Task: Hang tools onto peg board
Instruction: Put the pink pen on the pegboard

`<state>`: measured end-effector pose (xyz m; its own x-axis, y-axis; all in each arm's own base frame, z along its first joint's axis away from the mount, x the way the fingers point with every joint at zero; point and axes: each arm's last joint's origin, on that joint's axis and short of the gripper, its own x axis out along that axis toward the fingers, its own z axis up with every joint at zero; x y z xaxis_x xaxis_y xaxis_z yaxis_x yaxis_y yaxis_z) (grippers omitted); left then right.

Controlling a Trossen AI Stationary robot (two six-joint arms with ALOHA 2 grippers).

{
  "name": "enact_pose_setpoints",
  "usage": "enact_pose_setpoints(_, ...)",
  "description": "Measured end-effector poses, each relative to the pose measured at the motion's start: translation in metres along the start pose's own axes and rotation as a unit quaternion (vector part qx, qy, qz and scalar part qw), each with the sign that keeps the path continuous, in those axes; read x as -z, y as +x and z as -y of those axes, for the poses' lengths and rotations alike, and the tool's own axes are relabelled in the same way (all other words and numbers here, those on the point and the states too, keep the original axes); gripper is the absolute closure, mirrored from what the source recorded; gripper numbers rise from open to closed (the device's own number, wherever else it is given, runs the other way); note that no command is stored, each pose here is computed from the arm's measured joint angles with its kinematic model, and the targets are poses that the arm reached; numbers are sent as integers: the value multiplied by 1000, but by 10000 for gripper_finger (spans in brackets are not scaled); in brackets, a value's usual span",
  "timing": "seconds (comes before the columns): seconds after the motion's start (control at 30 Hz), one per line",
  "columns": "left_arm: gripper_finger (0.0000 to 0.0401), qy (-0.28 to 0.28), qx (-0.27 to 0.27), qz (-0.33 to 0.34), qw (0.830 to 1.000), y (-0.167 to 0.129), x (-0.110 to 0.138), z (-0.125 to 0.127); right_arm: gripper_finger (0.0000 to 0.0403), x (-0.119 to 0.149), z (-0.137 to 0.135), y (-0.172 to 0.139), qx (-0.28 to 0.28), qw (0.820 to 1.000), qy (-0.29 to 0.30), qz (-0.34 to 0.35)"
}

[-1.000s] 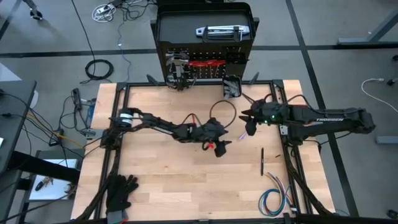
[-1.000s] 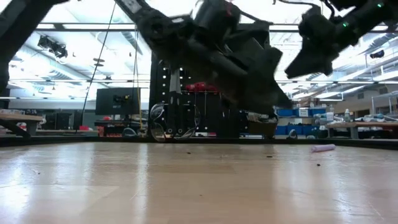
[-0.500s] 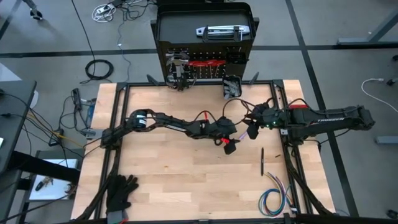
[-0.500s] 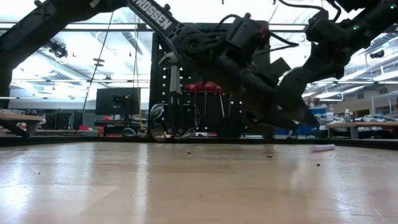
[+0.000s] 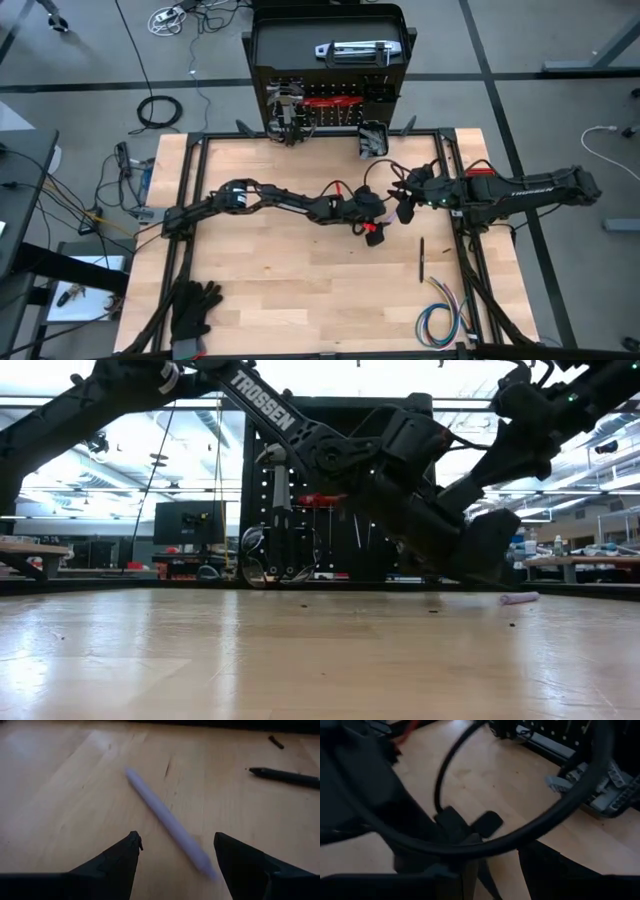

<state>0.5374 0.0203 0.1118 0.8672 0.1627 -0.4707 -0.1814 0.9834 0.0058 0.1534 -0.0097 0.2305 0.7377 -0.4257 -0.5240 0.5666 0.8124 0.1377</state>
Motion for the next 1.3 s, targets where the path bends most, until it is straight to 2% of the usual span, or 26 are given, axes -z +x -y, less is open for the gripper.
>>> enact_pose_setpoints(0.17,153,30,0,-10,1000,9,6,0,258,0,-4,-1,-13,1000,-1,5)
enact_pose_setpoints(0.27,177,40,-2,-26,999,11,9,0,258,1,-5,-2,-19,1000,-1,4)
enact_pose_setpoints(0.37,227,62,-1,-50,997,9,11,0,258,1,-7,-3,-23,1000,-3,3)
enact_pose_setpoints(0.53,358,101,4,-103,990,5,12,0,258,2,-9,-4,-30,1000,-6,4)
enact_pose_setpoints(0.6,383,109,3,-128,986,3,8,-1,258,2,-9,-4,-32,999,-7,4)
enact_pose_setpoints(0.77,388,122,-5,-175,977,-2,-8,-7,258,5,-8,-4,-34,999,-14,-12)
enact_pose_setpoints(0.93,392,145,-2,-226,963,-11,-25,-13,258,13,-8,-4,-70,994,-31,-75)
enact_pose_setpoints(1.13,401,154,20,-290,944,-24,-32,-21,258,25,-8,6,-41,987,-61,-141)
enact_pose_setpoints(1.3,399,156,31,-309,938,-33,-34,-23,258,29,-11,13,-38,984,-63,-165)
